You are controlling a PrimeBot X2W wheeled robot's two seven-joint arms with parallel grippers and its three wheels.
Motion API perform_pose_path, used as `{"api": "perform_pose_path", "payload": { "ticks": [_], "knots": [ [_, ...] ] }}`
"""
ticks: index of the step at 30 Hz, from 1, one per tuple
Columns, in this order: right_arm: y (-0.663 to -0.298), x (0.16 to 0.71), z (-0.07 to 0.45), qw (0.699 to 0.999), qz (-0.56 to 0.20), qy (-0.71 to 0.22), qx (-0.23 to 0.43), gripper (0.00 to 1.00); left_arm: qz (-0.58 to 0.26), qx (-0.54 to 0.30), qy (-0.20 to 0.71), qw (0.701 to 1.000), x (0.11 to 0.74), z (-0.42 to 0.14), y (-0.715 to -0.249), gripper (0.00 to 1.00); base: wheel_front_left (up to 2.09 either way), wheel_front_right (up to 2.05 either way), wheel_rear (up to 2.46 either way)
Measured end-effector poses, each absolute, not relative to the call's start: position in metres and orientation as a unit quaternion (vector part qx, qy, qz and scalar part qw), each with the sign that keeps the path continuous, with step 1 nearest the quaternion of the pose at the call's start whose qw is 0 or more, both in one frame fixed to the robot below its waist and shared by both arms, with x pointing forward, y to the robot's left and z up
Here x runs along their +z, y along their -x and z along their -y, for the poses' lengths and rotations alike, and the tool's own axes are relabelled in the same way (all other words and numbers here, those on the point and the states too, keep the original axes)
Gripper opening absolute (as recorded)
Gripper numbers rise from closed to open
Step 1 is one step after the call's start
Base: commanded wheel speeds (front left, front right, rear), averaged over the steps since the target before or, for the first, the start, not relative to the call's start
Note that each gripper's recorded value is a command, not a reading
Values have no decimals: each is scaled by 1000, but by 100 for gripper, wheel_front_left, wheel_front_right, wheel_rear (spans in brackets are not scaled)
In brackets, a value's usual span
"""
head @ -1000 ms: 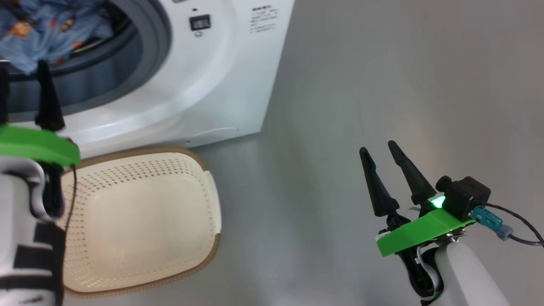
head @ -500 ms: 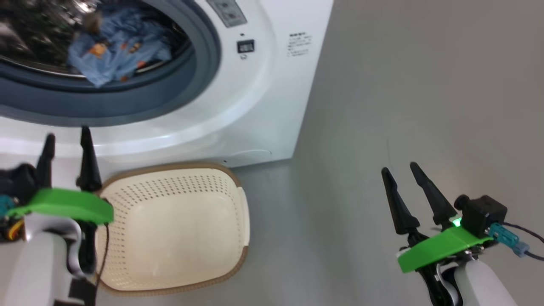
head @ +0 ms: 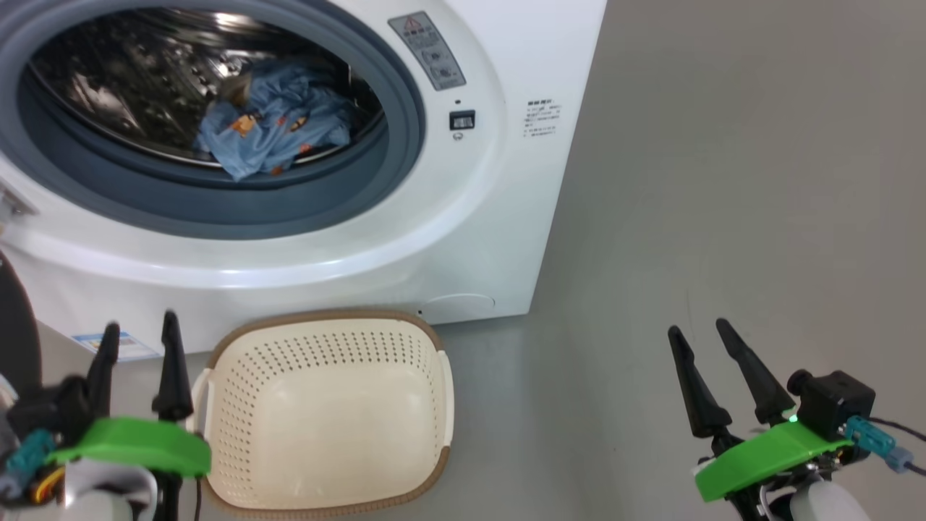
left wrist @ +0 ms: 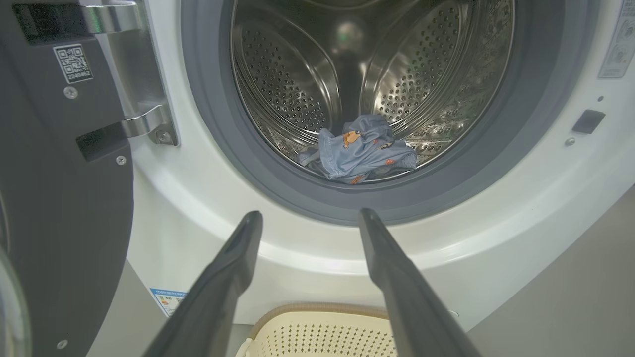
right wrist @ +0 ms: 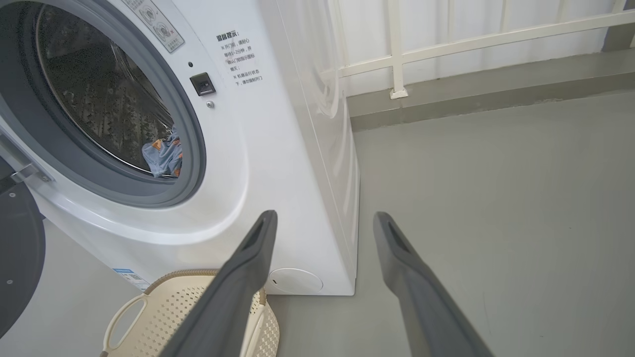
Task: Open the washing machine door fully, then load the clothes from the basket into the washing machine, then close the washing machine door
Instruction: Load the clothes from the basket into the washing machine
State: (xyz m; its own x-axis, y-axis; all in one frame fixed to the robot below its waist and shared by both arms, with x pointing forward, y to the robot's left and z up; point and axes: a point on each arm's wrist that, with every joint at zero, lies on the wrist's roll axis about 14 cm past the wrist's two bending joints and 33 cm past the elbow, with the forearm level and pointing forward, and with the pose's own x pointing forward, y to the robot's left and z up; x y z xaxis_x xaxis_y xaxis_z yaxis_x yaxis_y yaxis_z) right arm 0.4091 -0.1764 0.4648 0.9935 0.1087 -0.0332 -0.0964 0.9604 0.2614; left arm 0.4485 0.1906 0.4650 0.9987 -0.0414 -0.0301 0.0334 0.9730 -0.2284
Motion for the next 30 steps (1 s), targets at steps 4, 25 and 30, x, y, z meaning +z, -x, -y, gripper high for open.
{"api": "perform_pose_path", "payload": {
  "ticks": [4, 25, 30],
  "knots": [
    [-404, 468, 176, 990, -20, -133, 52, 100, -18, -13, 113, 993, 465, -195, -431, 100, 0, 0, 0],
    [-389, 466, 183, 990, -25, -135, 40, 100, -13, 0, 113, 994, 467, -203, -399, 100, 0, 0, 0],
    [-389, 465, 183, 990, -25, -135, 40, 100, -12, -1, 114, 993, 468, -202, -400, 100, 0, 0, 0]
  ]
}}
